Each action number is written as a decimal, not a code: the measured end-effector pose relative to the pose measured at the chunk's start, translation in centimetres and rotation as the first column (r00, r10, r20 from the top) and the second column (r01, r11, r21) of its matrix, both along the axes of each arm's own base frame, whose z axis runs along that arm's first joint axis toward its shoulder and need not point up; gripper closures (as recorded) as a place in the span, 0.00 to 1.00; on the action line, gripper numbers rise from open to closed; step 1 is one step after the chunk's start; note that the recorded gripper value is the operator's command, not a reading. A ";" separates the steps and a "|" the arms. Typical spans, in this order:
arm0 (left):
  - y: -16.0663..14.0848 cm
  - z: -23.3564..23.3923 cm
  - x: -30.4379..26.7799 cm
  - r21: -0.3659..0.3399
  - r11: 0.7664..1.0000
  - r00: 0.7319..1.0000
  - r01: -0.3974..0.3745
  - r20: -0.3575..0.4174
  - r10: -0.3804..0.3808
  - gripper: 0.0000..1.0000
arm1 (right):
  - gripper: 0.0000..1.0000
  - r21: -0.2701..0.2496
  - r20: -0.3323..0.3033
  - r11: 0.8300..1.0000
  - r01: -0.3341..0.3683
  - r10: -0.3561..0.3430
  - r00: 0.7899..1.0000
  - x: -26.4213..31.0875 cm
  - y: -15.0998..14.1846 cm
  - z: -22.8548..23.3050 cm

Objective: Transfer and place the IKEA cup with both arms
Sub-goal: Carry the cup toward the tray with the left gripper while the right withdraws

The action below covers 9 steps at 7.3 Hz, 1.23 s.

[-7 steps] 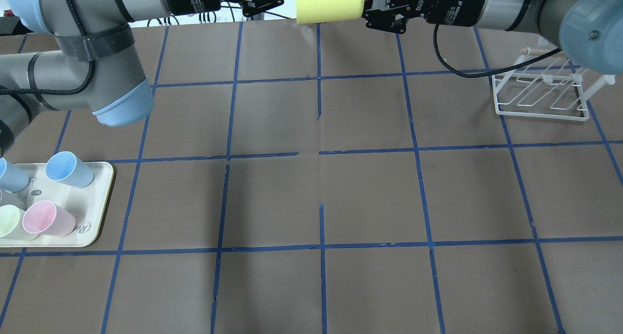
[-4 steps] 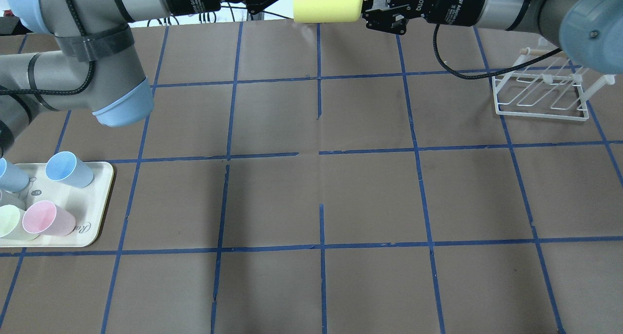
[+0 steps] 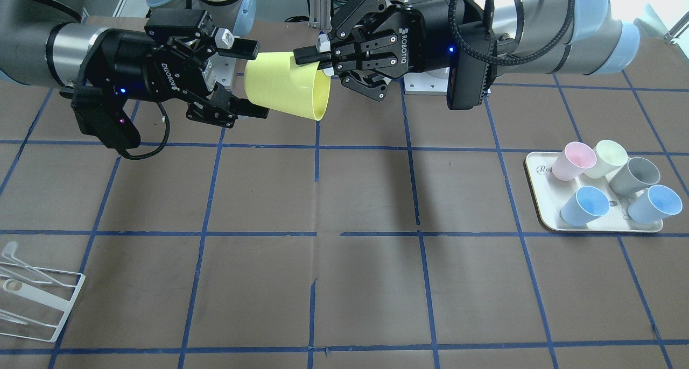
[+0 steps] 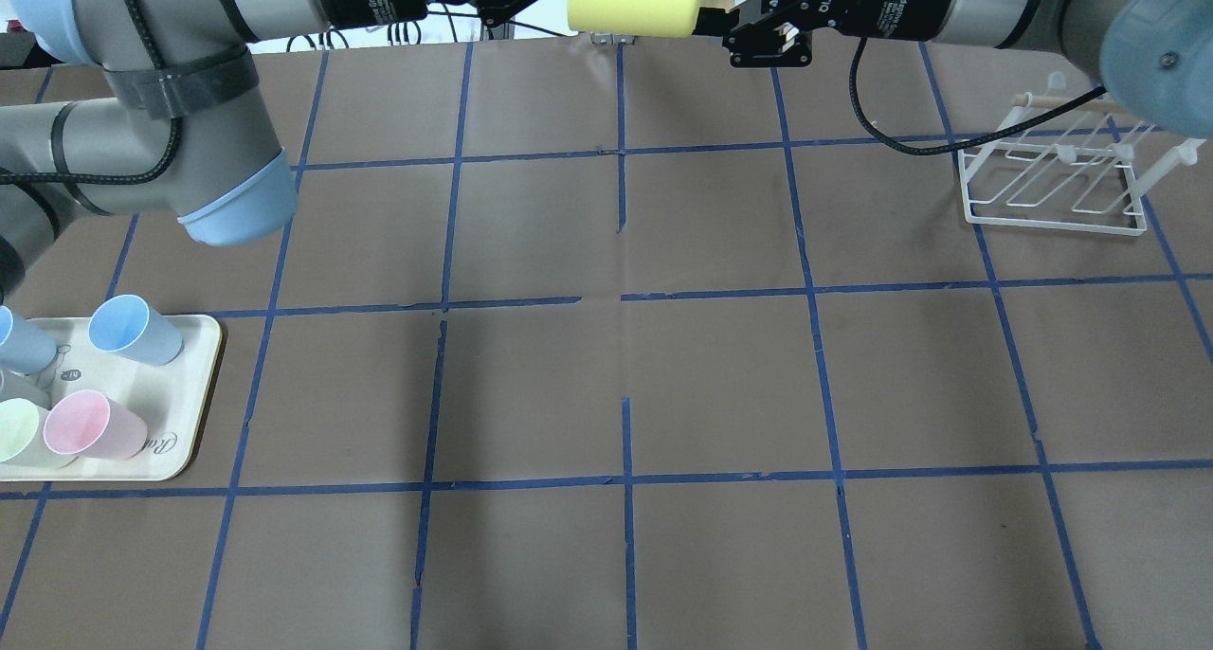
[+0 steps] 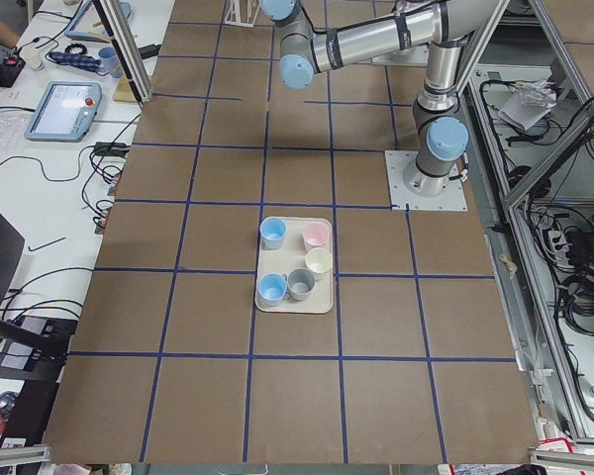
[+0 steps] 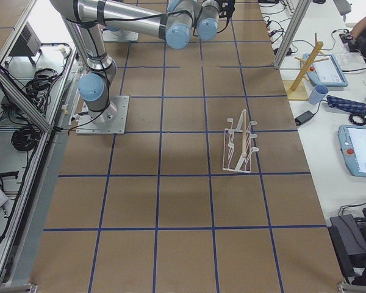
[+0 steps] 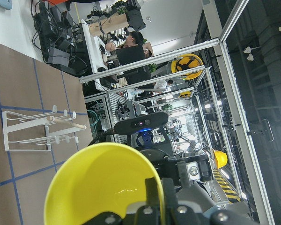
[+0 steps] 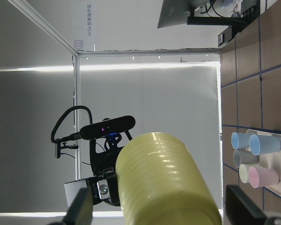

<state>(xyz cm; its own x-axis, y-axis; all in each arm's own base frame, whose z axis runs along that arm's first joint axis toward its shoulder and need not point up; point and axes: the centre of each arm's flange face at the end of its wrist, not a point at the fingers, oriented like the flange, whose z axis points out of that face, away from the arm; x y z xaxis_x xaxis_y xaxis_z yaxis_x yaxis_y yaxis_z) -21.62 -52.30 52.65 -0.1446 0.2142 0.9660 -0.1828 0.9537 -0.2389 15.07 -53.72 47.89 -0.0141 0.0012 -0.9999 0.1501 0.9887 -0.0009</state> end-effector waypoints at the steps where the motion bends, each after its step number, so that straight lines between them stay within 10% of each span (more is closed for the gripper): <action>1: 0.1 0.3 0.1 0.009 1.000 1.000 -0.009 0.001 0.009 1.00 | 0.00 0.003 -0.057 1.000 -0.005 0.005 0.998 -1.2 -0.1 -0.4; 3: -0.2 0.5 0.3 0.032 0.998 0.998 -0.059 0.024 0.058 1.00 | 0.00 0.025 -0.217 0.999 -0.021 0.026 0.976 -4.5 0.0 -1.5; 6: -1.8 0.0 0.9 0.072 0.979 0.977 -0.192 0.104 0.184 1.00 | 0.00 0.185 -0.482 0.983 -0.004 0.095 0.871 -7.9 3.2 -0.4; 7: -2.6 -0.3 1.3 0.092 0.962 0.958 -0.258 0.151 0.243 1.00 | 0.00 0.226 -0.596 0.974 0.023 0.119 0.794 -8.3 5.1 0.8; 9: -4.3 -1.8 2.4 0.125 0.904 0.886 -0.410 0.292 0.361 1.00 | 0.00 0.267 -0.826 0.959 0.090 0.180 0.535 -10.1 8.3 1.8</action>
<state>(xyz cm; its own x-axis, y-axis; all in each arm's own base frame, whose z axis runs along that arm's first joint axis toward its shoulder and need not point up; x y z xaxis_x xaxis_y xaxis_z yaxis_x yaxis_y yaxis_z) -19.18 -56.56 50.82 -0.4271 -0.0815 0.9005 -0.5004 0.8508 -0.1603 4.94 -45.45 49.69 -0.8475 0.2160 -0.4848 0.1688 0.9757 0.1397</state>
